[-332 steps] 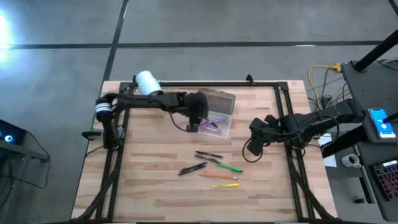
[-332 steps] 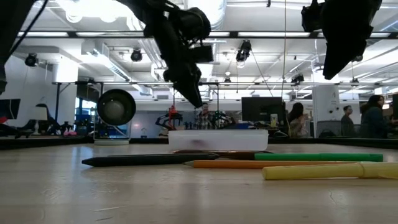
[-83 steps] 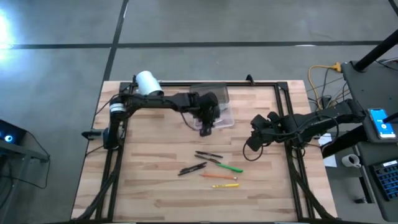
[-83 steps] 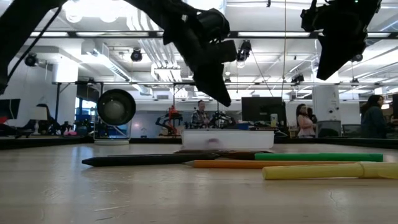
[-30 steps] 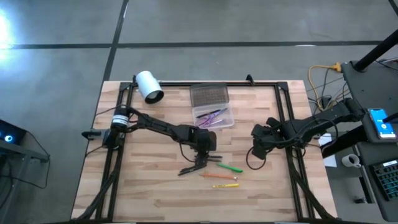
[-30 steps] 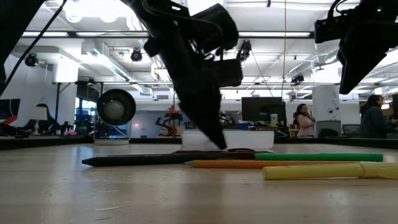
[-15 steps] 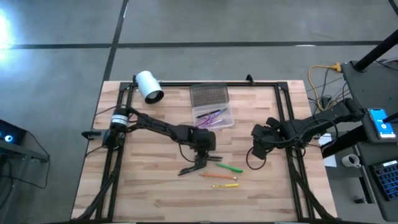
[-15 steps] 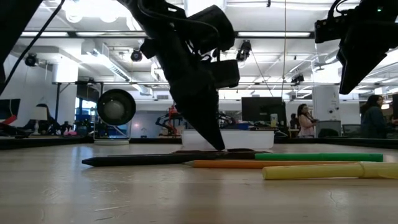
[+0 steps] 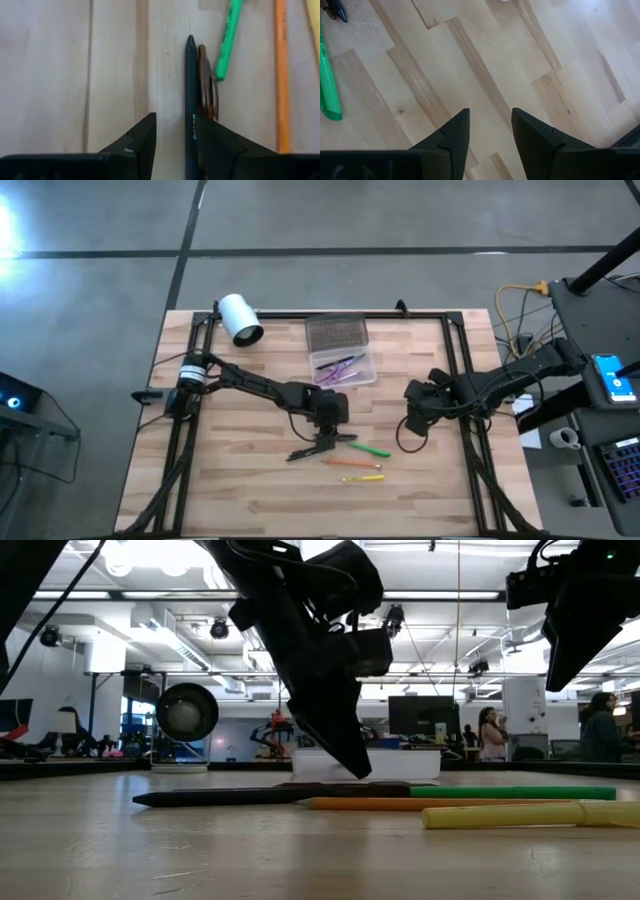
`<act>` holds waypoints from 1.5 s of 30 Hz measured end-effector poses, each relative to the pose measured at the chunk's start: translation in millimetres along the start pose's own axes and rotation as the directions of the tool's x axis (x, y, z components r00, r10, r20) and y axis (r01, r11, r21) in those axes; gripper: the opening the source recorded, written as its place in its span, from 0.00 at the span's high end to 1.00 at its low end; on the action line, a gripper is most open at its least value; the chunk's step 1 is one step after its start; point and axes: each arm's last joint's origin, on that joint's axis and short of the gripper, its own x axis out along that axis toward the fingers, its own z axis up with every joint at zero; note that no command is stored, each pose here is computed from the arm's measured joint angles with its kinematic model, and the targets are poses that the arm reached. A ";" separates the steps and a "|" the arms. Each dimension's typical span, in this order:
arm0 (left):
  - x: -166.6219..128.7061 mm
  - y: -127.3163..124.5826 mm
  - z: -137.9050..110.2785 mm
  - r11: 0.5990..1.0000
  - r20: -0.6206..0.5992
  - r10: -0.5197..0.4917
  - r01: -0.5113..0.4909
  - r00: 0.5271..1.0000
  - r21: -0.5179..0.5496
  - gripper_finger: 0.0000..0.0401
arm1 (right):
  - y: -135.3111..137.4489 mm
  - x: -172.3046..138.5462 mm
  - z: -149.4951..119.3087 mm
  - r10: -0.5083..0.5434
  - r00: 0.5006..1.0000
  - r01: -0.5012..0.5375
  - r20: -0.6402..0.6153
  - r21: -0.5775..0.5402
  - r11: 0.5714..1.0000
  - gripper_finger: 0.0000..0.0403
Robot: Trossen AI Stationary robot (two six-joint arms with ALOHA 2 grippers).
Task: Pick & place school supplies into a supply box
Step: Put the top black pen into the supply box
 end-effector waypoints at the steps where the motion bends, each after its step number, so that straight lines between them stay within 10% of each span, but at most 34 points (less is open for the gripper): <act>1: 0.1 -0.4 -0.3 1.000 -0.003 -0.012 0.012 1.000 -0.009 0.71 | 0.0 0.0 0.0 0.000 1.000 0.000 0.000 0.000 1.000 0.66; 45: 3.7 1.6 -17.4 0.998 -0.032 -0.013 0.010 0.999 -0.069 0.71 | -1.4 5.6 -4.2 -0.018 1.000 0.018 -0.015 -0.013 1.000 0.66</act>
